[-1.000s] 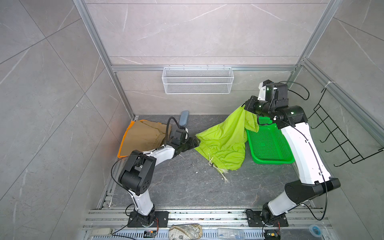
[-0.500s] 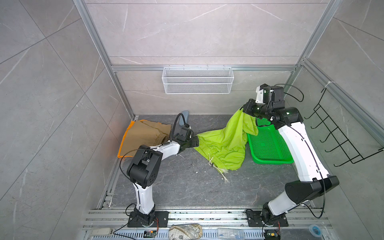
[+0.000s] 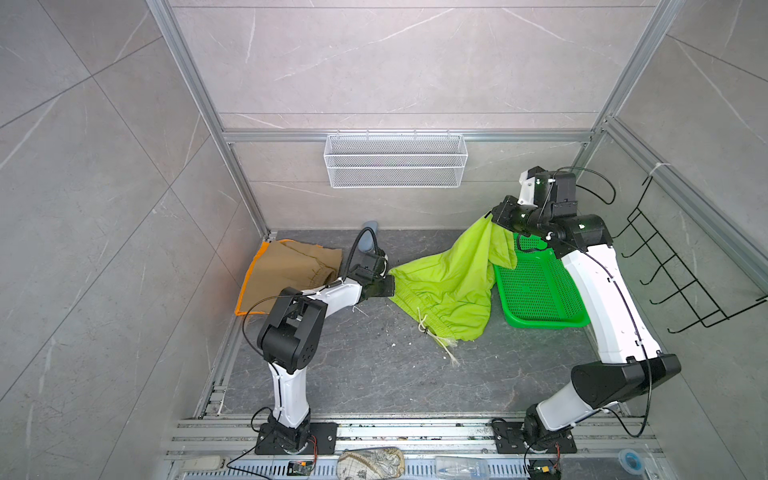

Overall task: Fold and stack the shorts
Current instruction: 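Raise the lime-green shorts high between both grippers, stretching them out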

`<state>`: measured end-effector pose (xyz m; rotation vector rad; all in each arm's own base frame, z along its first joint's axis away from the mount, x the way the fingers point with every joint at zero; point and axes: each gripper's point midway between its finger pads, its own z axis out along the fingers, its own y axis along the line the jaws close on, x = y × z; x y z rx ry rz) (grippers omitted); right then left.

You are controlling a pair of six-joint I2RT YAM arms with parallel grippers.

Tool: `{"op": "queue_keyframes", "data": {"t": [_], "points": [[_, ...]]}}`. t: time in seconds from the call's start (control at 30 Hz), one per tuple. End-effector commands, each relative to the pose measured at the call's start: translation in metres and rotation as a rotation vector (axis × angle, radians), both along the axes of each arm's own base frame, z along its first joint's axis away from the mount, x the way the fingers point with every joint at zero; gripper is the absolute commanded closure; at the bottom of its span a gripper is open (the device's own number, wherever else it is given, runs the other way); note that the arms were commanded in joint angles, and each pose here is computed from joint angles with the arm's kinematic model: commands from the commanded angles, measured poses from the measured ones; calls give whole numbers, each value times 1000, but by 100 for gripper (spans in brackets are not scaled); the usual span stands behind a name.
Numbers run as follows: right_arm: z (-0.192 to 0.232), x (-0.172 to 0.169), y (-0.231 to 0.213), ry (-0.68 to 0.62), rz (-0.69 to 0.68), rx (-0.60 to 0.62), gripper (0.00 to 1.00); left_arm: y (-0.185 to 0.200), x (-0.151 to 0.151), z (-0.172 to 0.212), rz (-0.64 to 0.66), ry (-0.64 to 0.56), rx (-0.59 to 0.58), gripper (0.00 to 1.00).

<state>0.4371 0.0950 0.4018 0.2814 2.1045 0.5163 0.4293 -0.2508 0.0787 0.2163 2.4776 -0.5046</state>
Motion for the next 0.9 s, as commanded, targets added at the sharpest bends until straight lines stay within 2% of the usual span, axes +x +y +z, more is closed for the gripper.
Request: {"op": "queue_keyframes", "data": {"t": [0.0,0.13,0.27,0.37,0.53,0.63,0.73,0.87], "points": [[21,-13,-13,-52,-19,22,100,49,27,120,75,-237,40,100],[24,-12,-29,-59,-56,44,100,101,36,200,176,-341,61,100],[30,-11,-46,-73,-98,64,100,121,31,264,191,-462,114,100],[51,-17,-65,-123,-137,96,100,144,27,305,260,-523,121,100],[90,-35,-95,-208,-181,146,100,183,9,364,364,-590,24,100],[113,-50,-97,-257,-157,148,100,179,-11,397,337,-649,-41,100],[151,-81,-86,-381,-97,124,100,171,-36,420,298,-677,-130,100],[209,-142,-74,-594,-46,81,100,165,-86,459,257,-736,-262,100]]}}
